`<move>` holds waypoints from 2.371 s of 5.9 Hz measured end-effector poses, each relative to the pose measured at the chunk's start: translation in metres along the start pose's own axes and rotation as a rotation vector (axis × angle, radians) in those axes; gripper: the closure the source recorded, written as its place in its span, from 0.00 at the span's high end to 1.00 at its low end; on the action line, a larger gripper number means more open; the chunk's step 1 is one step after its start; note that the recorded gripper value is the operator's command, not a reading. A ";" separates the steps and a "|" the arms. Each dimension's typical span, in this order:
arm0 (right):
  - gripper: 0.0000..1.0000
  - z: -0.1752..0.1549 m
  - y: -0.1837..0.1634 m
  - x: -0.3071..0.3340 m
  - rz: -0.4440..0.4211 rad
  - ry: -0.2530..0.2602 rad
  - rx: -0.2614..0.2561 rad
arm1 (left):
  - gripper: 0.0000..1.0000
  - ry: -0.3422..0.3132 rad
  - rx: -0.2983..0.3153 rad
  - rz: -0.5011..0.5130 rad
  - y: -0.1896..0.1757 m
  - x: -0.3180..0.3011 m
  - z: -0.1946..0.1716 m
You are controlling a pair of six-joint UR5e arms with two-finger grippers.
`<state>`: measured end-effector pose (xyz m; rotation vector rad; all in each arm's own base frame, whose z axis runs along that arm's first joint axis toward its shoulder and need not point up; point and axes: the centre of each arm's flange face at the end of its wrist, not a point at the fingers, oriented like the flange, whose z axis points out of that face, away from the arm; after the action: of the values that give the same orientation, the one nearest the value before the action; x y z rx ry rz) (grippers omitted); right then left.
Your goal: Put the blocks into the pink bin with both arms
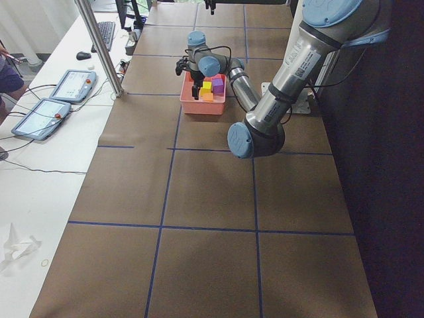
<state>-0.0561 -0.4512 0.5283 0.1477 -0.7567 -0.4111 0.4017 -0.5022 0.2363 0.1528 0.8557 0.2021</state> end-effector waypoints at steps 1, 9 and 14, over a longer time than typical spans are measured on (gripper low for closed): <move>1.00 0.006 0.043 0.036 0.023 0.013 -0.016 | 1.00 -0.029 -0.008 0.080 0.003 -0.070 -0.009; 1.00 -0.008 0.120 0.110 0.158 -0.002 0.025 | 1.00 -0.046 -0.071 -0.062 0.219 -0.553 -0.099; 1.00 -0.004 0.124 0.112 0.168 -0.003 0.019 | 1.00 -0.103 -0.112 -0.106 0.245 -0.572 -0.091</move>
<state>0.0580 -0.3848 0.6306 0.1006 -0.7702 -0.2445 -0.0609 -0.3954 0.6487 0.0129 0.7458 0.1410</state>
